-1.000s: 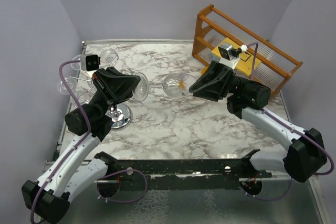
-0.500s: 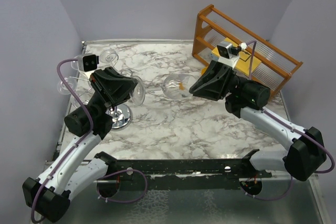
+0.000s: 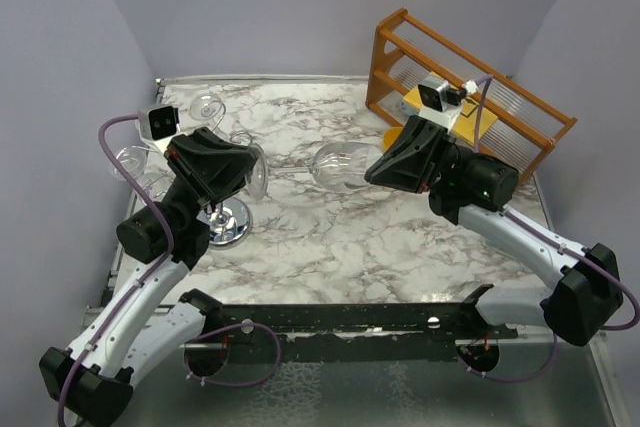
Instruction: Take the wine glass off the wine glass rack
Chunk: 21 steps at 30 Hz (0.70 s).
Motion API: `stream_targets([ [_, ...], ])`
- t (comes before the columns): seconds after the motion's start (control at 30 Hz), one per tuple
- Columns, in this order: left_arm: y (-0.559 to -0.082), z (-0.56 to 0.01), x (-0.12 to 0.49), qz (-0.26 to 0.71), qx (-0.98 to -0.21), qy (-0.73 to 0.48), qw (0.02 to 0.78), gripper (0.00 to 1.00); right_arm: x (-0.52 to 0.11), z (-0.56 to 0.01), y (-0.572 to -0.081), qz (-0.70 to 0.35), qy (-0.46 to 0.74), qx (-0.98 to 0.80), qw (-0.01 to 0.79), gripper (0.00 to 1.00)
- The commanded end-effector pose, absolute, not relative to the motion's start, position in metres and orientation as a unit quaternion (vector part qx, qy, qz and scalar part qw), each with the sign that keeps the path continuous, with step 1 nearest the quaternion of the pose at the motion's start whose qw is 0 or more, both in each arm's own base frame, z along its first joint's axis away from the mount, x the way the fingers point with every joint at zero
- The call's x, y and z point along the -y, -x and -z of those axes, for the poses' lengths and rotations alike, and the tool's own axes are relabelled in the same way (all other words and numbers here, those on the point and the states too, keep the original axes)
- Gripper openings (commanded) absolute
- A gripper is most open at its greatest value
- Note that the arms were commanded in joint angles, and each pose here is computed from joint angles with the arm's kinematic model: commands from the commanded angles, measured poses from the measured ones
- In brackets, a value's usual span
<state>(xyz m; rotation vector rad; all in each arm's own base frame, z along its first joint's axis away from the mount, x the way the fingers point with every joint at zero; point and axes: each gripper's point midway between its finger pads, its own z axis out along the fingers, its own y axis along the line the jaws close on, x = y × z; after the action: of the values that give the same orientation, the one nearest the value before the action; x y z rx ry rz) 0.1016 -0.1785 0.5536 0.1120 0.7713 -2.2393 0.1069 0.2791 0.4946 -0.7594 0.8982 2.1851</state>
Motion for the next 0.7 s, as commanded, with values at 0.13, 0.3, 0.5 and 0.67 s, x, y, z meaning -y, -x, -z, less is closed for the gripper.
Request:
stream_targets([
  [0.13,-0.113,-0.545,0.187,0.813,-0.365,-0.041,0.451,0.38,-0.254,-0.516,-0.076,-0.781,0.331,-0.274,0.453,0.01],
  [0.3,-0.122,-0.538,0.188,0.788,-0.392,-0.026,0.475,0.62,-0.251,-0.515,-0.081,-0.751,0.314,-0.3,0.497,0.01],
  [0.5,-0.131,-0.524,0.185,0.744,-0.427,-0.012,0.513,0.9,-0.252,-0.495,-0.104,-0.696,0.277,-0.392,0.534,0.01],
  [0.67,-0.142,-0.507,0.169,0.656,-0.488,0.015,0.575,0.95,-0.239,-0.465,-0.141,-0.621,0.179,-0.527,0.551,0.01],
])
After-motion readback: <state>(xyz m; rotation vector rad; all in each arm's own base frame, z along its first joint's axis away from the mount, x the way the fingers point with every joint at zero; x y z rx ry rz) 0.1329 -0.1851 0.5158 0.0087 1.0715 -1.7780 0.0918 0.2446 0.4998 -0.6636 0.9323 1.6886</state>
